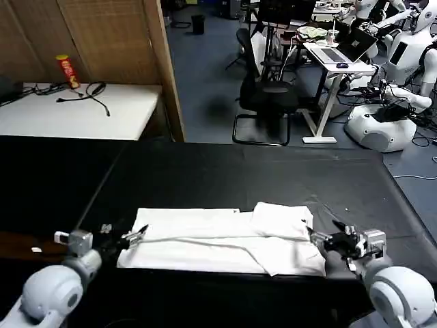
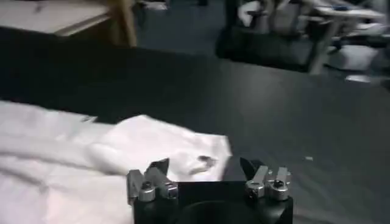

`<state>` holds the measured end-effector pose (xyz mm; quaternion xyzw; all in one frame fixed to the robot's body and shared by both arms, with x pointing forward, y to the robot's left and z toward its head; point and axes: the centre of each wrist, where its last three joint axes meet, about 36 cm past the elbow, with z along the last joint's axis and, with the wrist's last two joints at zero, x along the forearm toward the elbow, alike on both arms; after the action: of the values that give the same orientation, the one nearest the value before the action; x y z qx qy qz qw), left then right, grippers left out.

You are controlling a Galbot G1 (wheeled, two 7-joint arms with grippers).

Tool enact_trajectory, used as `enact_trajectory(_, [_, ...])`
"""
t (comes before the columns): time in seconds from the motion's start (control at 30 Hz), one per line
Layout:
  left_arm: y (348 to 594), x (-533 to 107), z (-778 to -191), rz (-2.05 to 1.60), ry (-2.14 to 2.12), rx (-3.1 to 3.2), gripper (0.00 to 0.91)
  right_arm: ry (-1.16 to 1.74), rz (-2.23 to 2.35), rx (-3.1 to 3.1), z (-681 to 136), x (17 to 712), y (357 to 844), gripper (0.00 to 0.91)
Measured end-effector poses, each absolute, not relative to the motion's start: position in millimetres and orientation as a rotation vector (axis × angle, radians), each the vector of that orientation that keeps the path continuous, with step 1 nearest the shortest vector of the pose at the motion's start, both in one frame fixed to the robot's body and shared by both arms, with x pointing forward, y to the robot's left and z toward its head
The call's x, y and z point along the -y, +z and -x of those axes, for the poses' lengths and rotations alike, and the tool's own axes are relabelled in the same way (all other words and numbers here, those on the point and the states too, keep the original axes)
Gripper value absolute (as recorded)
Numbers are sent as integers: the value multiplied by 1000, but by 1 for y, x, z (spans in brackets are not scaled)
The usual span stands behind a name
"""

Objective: Fold and organize the clothes.

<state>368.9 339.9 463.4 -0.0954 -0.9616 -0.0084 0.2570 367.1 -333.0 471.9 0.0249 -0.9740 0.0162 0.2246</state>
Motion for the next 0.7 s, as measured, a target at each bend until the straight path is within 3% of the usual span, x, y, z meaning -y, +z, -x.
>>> enact_trajectory(0.23, [443,-346,-393,218,110,2599,878,-38,-21,2665,-392,333,441,878])
enact_trajectory(0.3, [437,-347,-397,206,134,2591,878,-55,-16,2656,-398,332,433,790])
enact_trajectory(0.57, [422,-351,-409,181,221,2568,878,-97,-16,2622,-416,322,409,673])
enact_trajectory(0.63, [420,-352,-410,176,225,2563,878,-100,-22,2619,-418,319,406,556])
enact_trajectory(0.67, [420,-352,-410,177,225,2563,848,-100,-25,2617,-418,317,405,439])
enact_trajectory(0.7, [419,-352,-410,178,225,2562,751,-100,-29,2616,-419,316,404,380])
